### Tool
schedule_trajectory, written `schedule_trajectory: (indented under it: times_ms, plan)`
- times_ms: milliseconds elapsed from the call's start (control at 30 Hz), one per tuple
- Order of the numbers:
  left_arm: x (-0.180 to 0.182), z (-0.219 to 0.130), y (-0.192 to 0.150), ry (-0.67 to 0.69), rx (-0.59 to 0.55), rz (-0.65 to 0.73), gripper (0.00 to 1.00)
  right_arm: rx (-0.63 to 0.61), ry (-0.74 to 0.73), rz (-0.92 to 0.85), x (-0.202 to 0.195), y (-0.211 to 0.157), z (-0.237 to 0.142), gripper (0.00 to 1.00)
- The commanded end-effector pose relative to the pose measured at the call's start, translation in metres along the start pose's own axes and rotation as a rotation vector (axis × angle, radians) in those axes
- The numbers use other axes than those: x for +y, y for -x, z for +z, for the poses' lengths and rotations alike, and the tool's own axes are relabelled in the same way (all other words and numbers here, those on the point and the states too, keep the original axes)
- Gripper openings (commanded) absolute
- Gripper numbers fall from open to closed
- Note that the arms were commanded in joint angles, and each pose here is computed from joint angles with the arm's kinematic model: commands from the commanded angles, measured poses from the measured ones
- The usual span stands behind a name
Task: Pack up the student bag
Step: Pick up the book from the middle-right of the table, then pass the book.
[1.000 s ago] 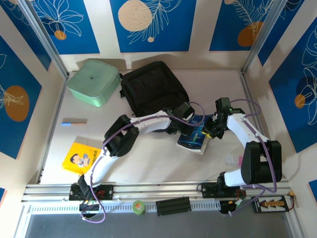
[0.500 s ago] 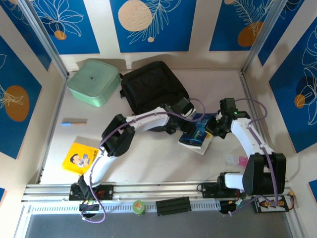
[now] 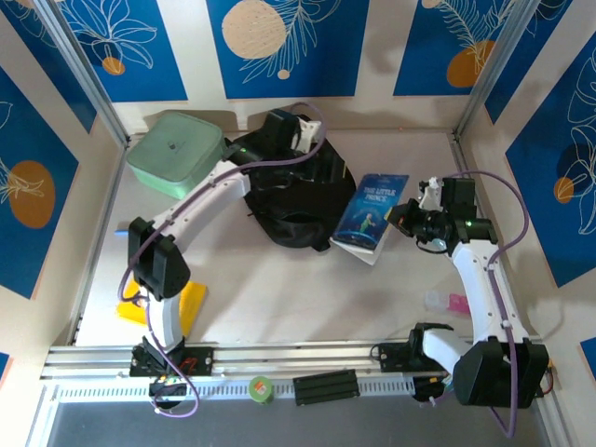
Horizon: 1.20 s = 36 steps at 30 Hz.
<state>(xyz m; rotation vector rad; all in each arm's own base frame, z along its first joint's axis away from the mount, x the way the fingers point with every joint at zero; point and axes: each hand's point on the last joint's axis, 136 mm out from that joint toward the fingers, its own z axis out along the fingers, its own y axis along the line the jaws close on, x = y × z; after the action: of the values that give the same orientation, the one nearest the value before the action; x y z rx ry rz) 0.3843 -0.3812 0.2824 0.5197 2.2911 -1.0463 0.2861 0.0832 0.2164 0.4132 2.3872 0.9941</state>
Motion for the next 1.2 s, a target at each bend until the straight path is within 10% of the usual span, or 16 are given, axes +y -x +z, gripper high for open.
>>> schedule_trajectory:
  times_ms: [0, 500, 1033, 1167]
  plan:
    - [0.002, -0.01, -0.001, -0.104, 0.005, -0.075, 0.98, 0.014, 0.292, -0.139, 0.064, 0.005, -0.016, 0.0]
    - [0.008, -0.004, -0.014, -0.213, 0.045, -0.208, 0.9, 0.157, 0.563, -0.256, 0.117, 0.003, 0.006, 0.0]
    - [0.021, -0.018, -0.002, -0.213, 0.0, -0.226, 0.07, 0.186, 0.358, -0.122, 0.066, 0.012, 0.046, 0.0]
    - [0.036, -0.026, 0.004, -0.162, -0.042, -0.251, 0.0, 0.172, 0.297, -0.03, 0.054, 0.016, 0.05, 0.44]
